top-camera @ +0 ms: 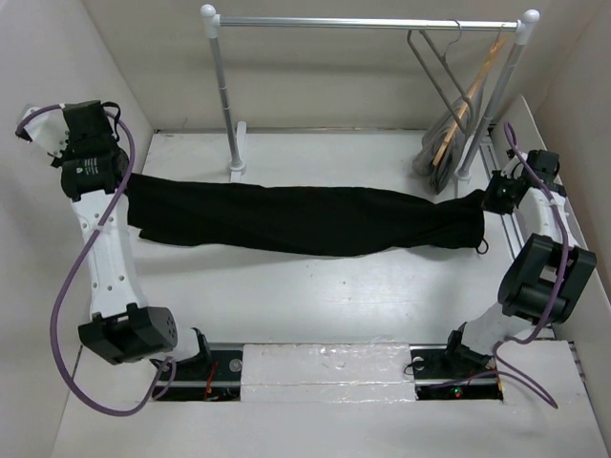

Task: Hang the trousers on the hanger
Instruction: Fold the trousers at the center of the board.

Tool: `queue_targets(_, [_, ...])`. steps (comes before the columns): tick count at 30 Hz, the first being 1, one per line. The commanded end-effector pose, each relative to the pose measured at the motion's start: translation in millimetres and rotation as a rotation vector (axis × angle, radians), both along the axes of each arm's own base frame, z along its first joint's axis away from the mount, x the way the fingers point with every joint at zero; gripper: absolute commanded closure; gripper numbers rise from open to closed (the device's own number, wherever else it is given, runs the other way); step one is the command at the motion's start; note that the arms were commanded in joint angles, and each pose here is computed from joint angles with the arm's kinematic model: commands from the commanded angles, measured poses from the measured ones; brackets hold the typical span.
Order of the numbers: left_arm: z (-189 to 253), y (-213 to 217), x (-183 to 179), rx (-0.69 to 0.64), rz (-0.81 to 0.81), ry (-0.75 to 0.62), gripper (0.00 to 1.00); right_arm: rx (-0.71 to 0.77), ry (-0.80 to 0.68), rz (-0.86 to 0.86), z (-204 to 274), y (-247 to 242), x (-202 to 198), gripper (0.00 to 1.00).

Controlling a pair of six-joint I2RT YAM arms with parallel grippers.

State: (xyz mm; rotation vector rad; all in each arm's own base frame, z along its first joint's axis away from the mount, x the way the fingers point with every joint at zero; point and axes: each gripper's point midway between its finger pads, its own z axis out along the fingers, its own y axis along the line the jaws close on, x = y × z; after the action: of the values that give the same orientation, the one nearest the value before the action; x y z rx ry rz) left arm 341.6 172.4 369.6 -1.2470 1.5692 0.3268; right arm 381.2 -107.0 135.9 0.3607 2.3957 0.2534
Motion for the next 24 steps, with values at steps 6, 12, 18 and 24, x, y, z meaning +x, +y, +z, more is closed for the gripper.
queue_targets(6, [-73, 23, 28, -0.017, 0.018, 0.236, 1.0, -0.04, -0.078, -0.034, 15, -23, 46, 1.0])
queue_targets(12, [-90, 46, 104, -0.009, -0.002, 0.272, 1.0, -0.05, -0.073, -0.049, 9, -34, 63, 1.0])
queue_targets(18, [-177, 45, 165, -0.069, -0.122, 0.393, 0.98, -0.028, -0.047, -0.032, -7, -31, 72, 0.97])
queue_targets(24, [-164, 32, 141, -0.11, -0.162, 0.382, 0.35, -0.017, -0.058, 0.036, -2, -13, 77, 0.29])
